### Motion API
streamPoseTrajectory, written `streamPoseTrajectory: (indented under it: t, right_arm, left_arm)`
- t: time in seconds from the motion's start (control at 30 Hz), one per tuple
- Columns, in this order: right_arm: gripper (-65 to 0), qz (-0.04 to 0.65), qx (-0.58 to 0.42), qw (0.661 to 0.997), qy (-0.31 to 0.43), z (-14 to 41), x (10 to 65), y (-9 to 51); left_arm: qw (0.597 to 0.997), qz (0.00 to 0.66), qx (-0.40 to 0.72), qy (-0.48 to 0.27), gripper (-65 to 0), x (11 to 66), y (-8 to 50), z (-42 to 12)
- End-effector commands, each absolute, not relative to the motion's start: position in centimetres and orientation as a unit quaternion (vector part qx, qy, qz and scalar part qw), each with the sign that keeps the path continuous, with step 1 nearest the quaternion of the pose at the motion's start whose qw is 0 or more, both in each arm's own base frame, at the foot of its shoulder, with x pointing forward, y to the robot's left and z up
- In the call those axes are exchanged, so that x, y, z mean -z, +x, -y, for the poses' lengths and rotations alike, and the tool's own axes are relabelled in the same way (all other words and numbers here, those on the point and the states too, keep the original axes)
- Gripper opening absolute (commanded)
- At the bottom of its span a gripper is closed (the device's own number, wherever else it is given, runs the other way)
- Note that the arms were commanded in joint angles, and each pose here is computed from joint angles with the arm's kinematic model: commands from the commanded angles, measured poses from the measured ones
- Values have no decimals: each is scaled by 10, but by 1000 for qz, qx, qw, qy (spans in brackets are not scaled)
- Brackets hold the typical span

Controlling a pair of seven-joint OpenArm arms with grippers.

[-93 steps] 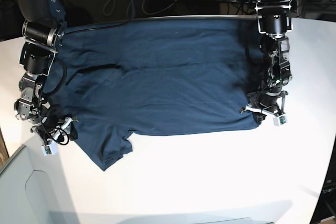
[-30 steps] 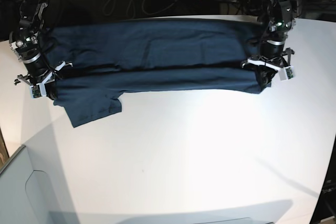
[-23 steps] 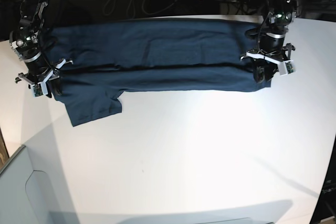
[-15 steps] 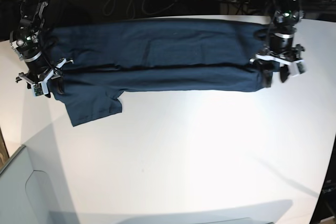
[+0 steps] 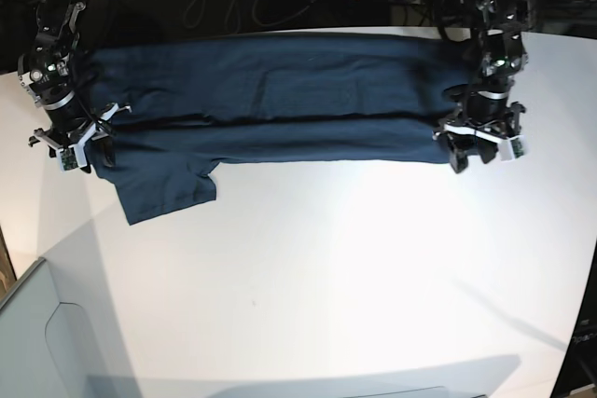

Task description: Fold the T-shirt properly

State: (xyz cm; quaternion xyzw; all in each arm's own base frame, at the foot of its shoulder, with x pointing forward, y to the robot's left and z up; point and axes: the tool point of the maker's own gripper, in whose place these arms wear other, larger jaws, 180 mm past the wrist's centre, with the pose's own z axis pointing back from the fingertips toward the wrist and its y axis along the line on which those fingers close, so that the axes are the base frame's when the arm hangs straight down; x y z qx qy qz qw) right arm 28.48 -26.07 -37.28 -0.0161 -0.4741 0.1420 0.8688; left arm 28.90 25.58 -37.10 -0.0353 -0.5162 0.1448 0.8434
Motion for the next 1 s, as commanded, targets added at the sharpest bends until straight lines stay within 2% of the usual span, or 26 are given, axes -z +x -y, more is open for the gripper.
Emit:
streamPoseTrajectory:
  t: [0.0,0.27,0.37,0.53,0.73,0.97]
  right_arm:
    - [-390,496,-150,855,-16,262,358,292]
    - [-390,496,-151,855,-16,262,358,292]
    - [-390,497,-151,855,-16,262,357,292]
    - [-390,497,-151,855,-16,262,357,292]
    - [-390,497,-151,854,-16,262,357,293]
    - [-390,497,-151,855,-16,262,357,292]
  left_arm:
    - [834,533,-141,-31,-304,361,295,-259]
    - [838,525,-144,-34,-319,368,292,-257]
    - [837,527,-144,-35,-415,367,293,-257]
    - [836,528,-145,-35,-650,366,294,-256]
    - [836,528,-143,-35,-650,365,292,-255]
    - [826,550,-115,-46,-650,336,274,-234]
